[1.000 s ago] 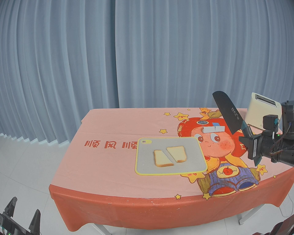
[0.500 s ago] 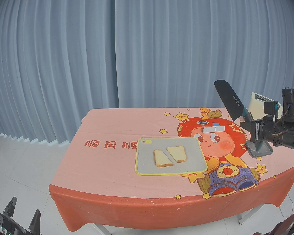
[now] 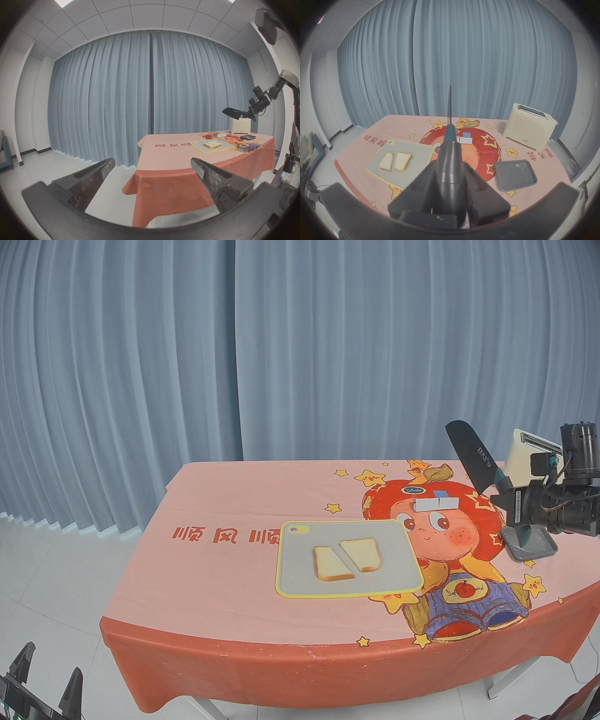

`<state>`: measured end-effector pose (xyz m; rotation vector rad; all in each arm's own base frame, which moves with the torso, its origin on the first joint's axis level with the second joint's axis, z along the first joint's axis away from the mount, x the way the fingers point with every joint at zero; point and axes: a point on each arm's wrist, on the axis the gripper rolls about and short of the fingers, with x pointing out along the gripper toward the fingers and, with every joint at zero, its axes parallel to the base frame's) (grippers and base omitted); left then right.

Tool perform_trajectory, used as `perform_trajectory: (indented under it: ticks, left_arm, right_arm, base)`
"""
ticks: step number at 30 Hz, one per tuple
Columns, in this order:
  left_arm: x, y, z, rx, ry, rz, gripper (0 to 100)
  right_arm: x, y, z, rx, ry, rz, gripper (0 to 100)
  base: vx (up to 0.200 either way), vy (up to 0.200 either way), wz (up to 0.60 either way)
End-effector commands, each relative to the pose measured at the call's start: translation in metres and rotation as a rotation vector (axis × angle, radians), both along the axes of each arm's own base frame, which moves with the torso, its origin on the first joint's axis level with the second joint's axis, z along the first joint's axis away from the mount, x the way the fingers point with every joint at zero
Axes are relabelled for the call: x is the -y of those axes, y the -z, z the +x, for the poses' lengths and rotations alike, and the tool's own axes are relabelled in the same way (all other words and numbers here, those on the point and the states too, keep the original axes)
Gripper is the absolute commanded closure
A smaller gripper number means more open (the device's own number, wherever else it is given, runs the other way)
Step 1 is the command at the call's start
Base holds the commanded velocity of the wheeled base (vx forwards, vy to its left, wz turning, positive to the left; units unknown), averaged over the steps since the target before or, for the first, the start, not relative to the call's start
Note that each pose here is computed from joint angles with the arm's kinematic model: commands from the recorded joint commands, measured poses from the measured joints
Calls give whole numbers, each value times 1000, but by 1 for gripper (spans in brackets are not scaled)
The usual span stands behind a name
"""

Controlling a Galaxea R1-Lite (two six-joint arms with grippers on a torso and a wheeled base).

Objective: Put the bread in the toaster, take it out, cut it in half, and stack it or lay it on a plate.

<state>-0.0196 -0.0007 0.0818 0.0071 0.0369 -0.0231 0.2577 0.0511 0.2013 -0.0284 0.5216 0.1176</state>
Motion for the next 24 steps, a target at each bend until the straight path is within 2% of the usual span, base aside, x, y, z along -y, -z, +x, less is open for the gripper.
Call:
perform_trajectory:
  ticks: [1,9,15,24]
  left_arm:
    - [0,5,1,-21,0,0,0]
    - [0,5,1,-21,0,0,0]
    - [0,5,1,-21,0,0,0]
    - [0,5,1,-23,0,0,0]
  right_arm:
    - [-2,17,15,-31,6,-7,100]
    - [-2,35,37,-36,25,-4,100]
    - [-1,39,44,-28,23,4,100]
    - [6,54,61,-64,58,-4,100]
  base:
    - [0,0,0]
    - [0,0,0]
    - [0,0,0]
    - [0,0,0]
